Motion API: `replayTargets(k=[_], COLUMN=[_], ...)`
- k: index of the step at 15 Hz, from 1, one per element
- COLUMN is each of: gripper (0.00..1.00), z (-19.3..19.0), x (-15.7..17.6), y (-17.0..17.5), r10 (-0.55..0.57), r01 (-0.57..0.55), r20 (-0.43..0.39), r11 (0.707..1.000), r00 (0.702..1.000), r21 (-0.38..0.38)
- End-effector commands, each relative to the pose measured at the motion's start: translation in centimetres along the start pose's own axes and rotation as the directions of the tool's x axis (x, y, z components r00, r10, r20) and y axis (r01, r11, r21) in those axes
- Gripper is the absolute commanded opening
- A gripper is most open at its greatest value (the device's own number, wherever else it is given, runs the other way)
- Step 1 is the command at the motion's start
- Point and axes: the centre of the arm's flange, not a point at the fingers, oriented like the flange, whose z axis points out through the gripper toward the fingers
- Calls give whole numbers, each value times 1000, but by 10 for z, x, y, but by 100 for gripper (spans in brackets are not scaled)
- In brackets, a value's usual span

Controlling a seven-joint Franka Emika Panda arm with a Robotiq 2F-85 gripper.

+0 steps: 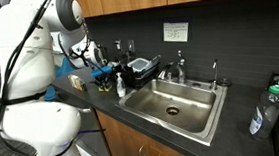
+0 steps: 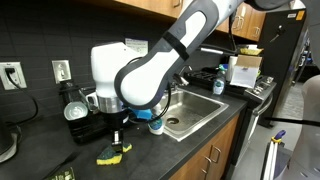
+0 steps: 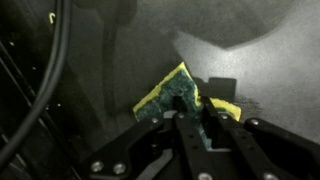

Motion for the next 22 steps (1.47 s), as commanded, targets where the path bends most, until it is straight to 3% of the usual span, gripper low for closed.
replayTargets(k=[1, 22], gripper=[4, 4], z=[19, -29], x=[9, 44], y=[5, -10], r10=[-4, -31], r01=[3, 26], r20=[23, 127], r11=[999, 999], r00=[1000, 991], r21=[42, 36])
